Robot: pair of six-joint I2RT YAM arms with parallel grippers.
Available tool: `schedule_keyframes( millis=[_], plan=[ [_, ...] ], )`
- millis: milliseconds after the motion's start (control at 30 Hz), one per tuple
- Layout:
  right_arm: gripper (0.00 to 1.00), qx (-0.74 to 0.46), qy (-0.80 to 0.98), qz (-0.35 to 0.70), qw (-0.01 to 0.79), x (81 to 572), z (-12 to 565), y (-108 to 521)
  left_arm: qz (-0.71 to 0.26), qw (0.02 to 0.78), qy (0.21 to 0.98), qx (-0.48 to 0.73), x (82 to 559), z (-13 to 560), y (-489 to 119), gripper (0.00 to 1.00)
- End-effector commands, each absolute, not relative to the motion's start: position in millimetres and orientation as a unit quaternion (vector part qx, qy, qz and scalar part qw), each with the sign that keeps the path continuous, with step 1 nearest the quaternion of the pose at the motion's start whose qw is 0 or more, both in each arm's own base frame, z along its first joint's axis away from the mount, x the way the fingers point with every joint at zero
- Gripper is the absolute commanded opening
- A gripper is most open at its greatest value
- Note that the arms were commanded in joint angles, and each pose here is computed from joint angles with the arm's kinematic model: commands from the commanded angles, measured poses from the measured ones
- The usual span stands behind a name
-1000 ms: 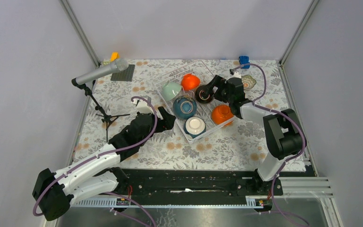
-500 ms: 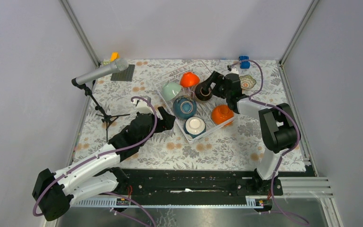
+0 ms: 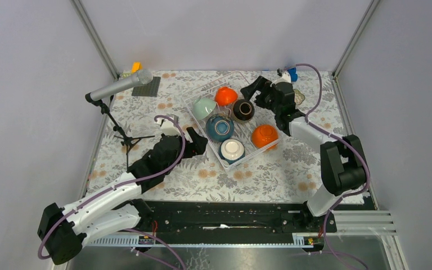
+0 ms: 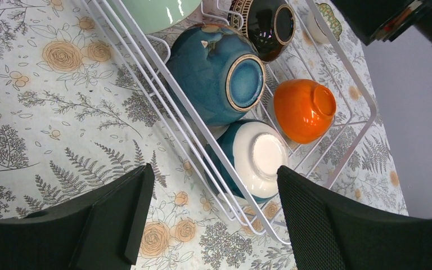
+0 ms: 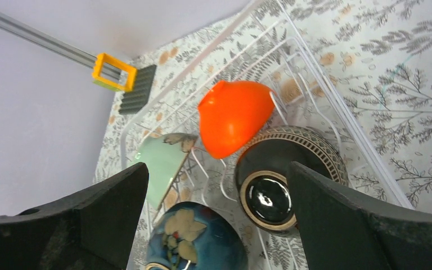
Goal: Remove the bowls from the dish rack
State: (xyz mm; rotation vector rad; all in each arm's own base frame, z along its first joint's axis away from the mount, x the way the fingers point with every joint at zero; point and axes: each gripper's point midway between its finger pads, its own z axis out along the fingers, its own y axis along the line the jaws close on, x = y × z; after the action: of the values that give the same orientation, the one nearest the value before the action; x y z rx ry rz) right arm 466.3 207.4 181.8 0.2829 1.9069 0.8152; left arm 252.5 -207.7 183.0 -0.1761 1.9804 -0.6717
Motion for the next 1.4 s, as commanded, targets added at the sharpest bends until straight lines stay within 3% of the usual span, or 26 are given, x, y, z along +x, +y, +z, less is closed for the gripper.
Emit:
schedule_keyframes(
  millis=[0,333,600,633,667,1067,1267,1367],
  plan=[
    [1.0,0.105,0.749,0.354,0.55,466,236,207,-0.281,0.515,0.806,-0.079,255,196,-203,0.86],
    [1.0,0.083,0.715,0.383,0.578,451,288,221,-0.267,0.533,0.799,-0.076,262,206,-201,0.88],
    [1.0,0.055,0.704,0.411,0.577,441,309,256,-0.218,0.554,0.798,-0.089,308,221,-191,0.88],
    [0.8,-0.039,0.856,0.169,0.487,417,189,203,-0.212,0.558,0.797,-0.091,316,223,-189,0.87],
    [0.74,-0.072,0.877,0.131,0.458,405,172,192,-0.205,0.562,0.796,-0.093,324,225,-186,0.87],
    [0.74,-0.08,0.863,0.172,0.467,397,198,203,-0.107,0.606,0.787,0.043,390,245,-206,0.99],
    [0.87,-0.073,0.86,0.18,0.473,392,205,202,-0.03,0.581,0.809,0.084,419,223,-209,0.99],
    [0.8,-0.067,0.857,0.184,0.476,391,206,202,0.008,0.569,0.816,0.098,430,214,-206,0.99]
  ],
)
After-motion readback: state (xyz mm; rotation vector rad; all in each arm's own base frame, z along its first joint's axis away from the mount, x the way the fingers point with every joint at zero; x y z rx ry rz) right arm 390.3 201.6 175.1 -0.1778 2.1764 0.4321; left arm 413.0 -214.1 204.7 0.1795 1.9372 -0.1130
